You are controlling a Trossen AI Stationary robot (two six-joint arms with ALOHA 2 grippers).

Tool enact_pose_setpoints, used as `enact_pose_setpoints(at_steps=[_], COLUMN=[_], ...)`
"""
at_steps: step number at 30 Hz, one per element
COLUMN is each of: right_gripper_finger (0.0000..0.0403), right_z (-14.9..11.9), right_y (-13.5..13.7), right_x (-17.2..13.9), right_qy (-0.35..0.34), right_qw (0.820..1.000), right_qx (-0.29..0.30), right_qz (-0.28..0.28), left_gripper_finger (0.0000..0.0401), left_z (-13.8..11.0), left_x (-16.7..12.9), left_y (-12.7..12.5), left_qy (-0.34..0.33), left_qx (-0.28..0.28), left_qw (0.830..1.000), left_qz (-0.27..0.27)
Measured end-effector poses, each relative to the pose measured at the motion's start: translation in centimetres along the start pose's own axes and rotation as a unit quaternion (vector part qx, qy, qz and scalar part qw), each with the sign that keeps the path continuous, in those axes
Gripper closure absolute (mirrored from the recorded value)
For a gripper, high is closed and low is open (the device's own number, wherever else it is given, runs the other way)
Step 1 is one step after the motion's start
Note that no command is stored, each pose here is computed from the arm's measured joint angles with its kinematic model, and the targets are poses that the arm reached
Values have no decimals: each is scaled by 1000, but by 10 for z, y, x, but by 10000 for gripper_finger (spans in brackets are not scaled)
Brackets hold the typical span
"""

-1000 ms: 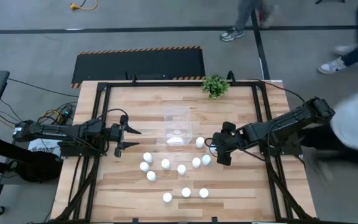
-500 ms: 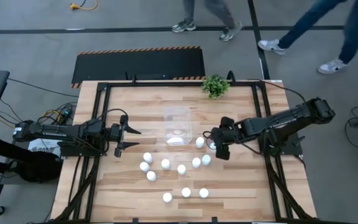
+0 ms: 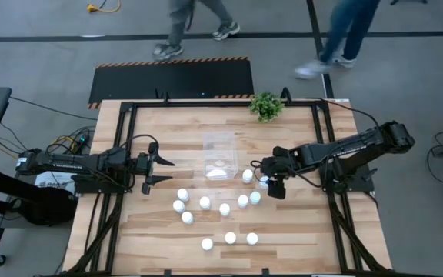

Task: Pick and place pill bottles into a basket
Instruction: Put the pill bottles into the container

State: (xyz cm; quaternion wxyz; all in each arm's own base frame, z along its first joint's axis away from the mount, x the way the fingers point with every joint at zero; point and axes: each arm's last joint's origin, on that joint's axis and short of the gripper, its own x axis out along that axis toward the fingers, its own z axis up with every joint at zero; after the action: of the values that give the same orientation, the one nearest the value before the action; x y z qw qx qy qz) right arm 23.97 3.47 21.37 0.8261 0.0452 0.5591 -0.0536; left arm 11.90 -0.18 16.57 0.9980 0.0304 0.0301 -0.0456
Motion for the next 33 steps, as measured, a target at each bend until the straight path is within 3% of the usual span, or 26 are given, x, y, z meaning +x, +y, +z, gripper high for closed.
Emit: enact_pose_setpoints(at_steps=[28, 33], right_gripper_finger=[163, 163], right_z=[3, 1], right_y=[2, 7], right_x=[0, 10], right_qy=[-20, 3], right_qw=[1000, 1000], right_qx=[2, -8], right_qz=[-11, -17], left_gripper_finger=[190, 190], left_z=[0, 0], left_x=[0, 0], left_y=[0, 0], left_qy=[-1, -1], left_qx=[0, 0], left_qw=[1000, 1000], left_qz=[0, 0])
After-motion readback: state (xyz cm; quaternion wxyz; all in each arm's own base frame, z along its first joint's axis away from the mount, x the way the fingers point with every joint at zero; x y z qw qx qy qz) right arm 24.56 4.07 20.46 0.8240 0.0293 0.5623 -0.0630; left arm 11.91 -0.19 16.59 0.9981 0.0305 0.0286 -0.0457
